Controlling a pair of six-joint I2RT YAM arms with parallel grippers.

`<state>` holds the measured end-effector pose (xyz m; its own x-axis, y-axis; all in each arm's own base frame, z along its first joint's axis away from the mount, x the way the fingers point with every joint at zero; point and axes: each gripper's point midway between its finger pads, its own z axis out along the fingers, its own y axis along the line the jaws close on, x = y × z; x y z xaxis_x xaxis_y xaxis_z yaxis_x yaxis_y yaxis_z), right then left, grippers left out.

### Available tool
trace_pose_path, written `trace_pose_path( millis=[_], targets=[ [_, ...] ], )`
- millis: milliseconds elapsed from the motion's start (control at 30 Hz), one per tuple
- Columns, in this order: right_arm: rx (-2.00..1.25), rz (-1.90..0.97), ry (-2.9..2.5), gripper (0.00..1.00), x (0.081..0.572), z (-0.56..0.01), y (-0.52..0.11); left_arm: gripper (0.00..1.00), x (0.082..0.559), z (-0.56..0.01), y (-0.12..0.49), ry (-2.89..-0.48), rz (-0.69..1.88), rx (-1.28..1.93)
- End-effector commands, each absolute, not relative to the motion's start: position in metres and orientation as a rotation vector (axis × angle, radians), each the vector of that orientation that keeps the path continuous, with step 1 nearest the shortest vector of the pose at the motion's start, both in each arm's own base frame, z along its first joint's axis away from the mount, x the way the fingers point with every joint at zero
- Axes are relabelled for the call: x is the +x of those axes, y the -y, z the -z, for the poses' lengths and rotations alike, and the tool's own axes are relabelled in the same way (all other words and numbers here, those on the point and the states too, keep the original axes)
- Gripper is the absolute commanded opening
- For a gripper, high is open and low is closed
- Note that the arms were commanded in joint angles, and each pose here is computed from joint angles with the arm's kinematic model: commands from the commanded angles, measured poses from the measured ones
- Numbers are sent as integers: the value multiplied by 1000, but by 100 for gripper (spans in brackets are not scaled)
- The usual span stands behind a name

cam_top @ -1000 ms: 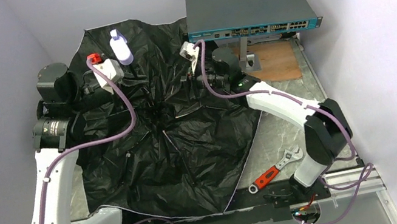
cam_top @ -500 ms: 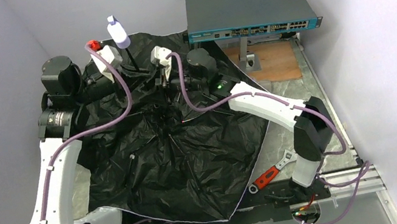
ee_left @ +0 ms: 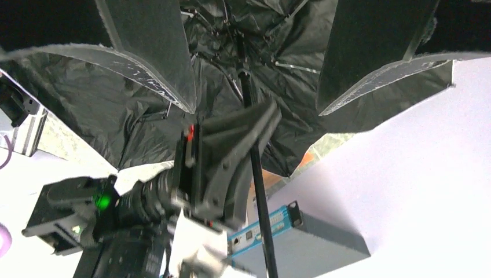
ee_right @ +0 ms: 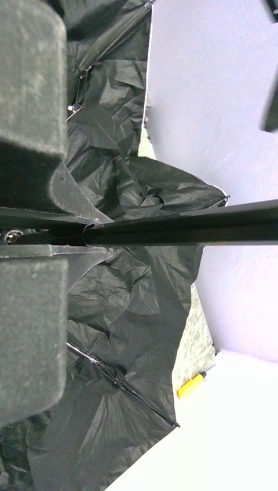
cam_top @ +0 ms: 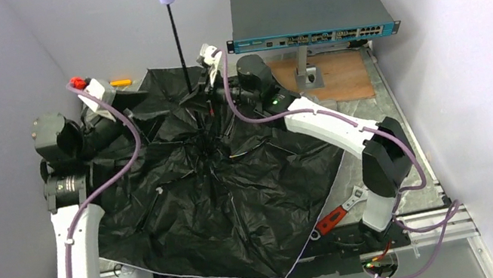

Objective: Open the umbrella

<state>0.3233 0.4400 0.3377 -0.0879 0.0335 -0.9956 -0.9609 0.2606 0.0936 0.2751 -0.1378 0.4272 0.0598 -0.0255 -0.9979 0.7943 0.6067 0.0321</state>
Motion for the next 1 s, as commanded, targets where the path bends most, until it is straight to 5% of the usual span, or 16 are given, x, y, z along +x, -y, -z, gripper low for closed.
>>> trace_pose_path(
  millis=[0,800,967],
  targets=[
    [-806,-1139,-1170,0,322,-428,-430,78,275,-402,129,-1379,651,758],
    [-798,-1221,-1054,0,283,-469,-434,28,311,-290,173,-1411,580,1134],
    [-783,-1218,-1019,0,281,-485,-430,27,308,-253,167,-1505,573,1173]
  ],
)
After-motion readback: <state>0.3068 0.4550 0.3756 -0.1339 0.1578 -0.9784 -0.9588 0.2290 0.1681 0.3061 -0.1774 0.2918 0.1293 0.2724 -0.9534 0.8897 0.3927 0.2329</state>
